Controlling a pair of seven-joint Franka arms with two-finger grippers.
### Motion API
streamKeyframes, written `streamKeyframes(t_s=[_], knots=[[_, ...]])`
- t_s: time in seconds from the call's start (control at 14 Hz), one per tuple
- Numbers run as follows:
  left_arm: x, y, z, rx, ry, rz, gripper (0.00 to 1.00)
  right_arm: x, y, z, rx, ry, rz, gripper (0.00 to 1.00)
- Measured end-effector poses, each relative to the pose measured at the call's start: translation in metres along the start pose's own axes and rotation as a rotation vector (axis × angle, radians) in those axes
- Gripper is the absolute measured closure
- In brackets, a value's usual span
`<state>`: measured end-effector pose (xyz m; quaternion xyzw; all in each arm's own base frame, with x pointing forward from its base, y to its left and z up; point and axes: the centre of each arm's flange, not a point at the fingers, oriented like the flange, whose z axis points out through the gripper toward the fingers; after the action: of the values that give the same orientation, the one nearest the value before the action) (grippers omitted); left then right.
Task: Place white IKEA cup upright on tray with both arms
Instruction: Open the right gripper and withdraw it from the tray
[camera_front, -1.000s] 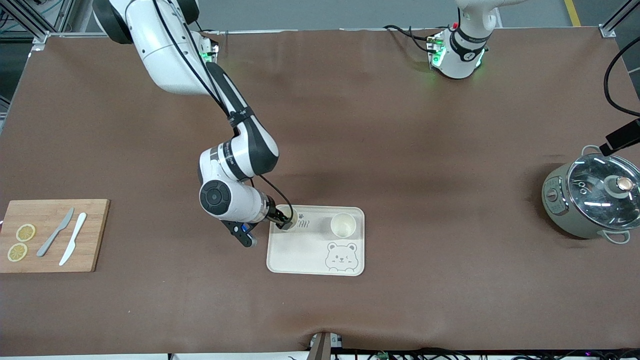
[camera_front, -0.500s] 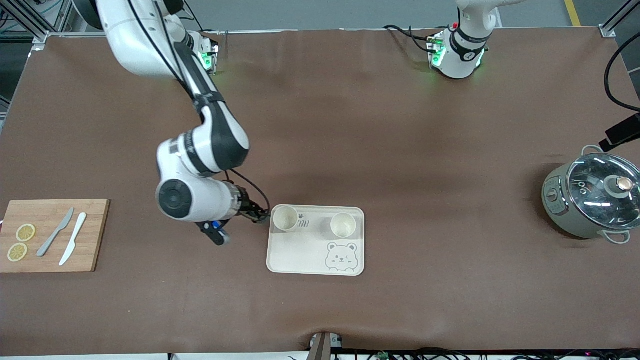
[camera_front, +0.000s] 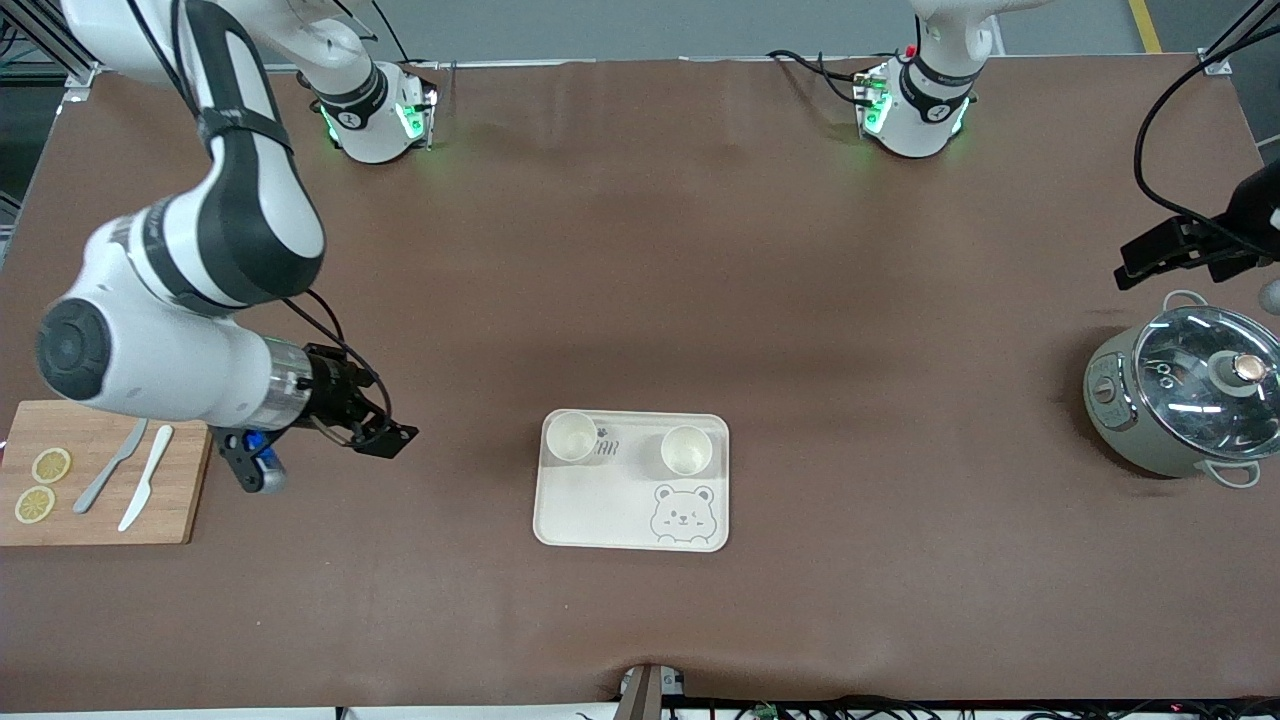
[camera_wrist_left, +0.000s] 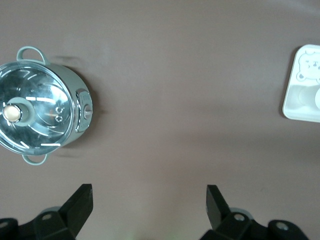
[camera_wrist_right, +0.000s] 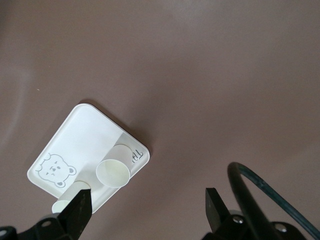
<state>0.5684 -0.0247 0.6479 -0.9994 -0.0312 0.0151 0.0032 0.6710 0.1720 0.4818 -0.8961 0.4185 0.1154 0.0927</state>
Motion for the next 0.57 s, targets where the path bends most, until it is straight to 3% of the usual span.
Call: streamKeyframes(t_s=[0.36,0.57], knots=[[-0.042,0.008,-0.019,0.03,0.021,0.005,0.0,0.05,0.049,-0.031,-0.036,-0.034,-0.224,0.0],[-0.052,0.01,-0.019,0.038,0.019,0.015,0.0,0.092,0.087,-0.065,-0.021,0.014,-0.312,0.0]])
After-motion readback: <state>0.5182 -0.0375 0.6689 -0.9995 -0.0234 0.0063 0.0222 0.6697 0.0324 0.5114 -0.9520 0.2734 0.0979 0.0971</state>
